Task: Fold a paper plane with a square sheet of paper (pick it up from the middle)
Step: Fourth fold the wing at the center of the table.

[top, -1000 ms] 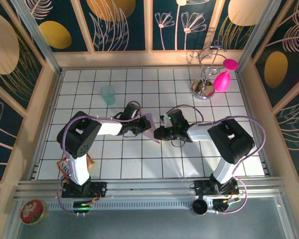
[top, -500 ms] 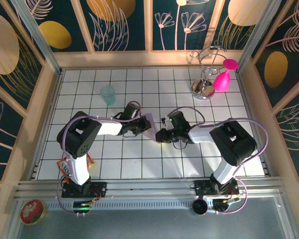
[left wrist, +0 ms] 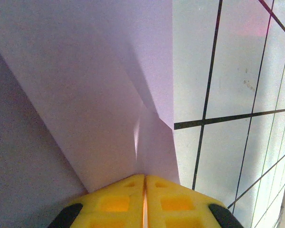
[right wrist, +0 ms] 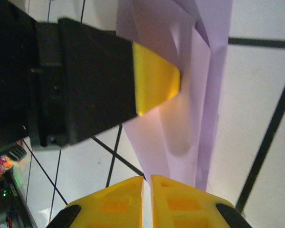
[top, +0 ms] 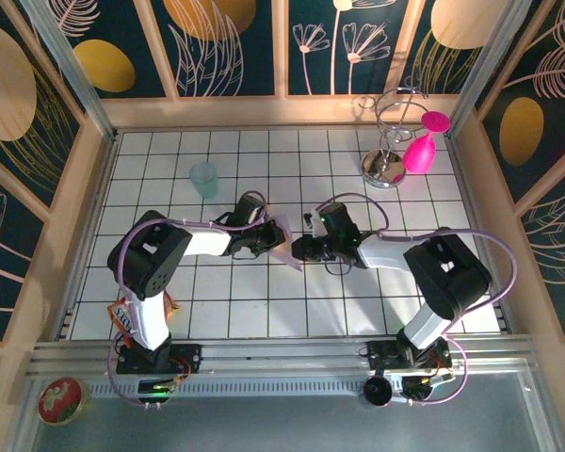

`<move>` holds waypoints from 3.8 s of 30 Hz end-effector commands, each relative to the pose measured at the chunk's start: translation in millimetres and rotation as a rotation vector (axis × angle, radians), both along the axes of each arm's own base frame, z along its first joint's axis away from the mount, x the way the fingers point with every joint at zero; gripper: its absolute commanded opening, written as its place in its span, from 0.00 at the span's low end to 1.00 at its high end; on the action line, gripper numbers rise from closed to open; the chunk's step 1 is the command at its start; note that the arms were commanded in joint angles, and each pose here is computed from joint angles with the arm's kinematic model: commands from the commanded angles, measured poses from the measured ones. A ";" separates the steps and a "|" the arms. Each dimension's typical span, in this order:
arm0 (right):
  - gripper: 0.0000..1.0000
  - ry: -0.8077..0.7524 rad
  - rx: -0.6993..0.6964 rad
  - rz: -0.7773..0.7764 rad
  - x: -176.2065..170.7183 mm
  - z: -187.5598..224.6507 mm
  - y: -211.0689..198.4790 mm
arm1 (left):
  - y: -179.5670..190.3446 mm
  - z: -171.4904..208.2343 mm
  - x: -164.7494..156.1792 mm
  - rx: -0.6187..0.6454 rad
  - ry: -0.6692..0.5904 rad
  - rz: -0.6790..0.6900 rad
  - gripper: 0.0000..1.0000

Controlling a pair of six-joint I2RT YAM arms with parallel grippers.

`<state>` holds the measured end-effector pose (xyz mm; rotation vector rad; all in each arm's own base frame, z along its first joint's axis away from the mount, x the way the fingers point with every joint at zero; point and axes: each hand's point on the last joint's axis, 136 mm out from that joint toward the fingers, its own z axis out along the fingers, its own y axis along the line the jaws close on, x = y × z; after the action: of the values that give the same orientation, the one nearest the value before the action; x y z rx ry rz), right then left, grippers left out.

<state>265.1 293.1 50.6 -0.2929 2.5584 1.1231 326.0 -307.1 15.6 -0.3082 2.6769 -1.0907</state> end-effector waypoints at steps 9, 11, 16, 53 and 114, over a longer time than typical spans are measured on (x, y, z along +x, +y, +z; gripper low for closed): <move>0.11 0.037 -0.050 -0.034 9.0 -22.5 -0.2 | -1.1 7.7 3.7 0.001 -0.017 -0.013 0.10; 0.11 0.046 -0.063 -0.035 6.8 -26.8 -2.6 | -2.7 12.5 5.3 -0.010 -0.026 -0.014 0.11; 0.10 0.080 -0.123 -0.035 -1.5 -44.3 -12.8 | -8.4 39.6 13.7 -0.048 -0.094 -0.017 0.13; 0.09 0.077 -0.209 -0.053 2.2 -57.3 -26.1 | 3.3 34.8 58.0 0.027 -0.200 -0.031 0.15; 0.06 -0.007 -0.060 -0.016 45.3 0.9 23.9 | 18.4 -25.1 41.5 0.115 -0.068 -0.008 0.12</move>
<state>311.2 310.8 62.9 -0.2805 2.5544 1.0413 372.5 -303.0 18.0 -0.1787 2.5844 -1.0359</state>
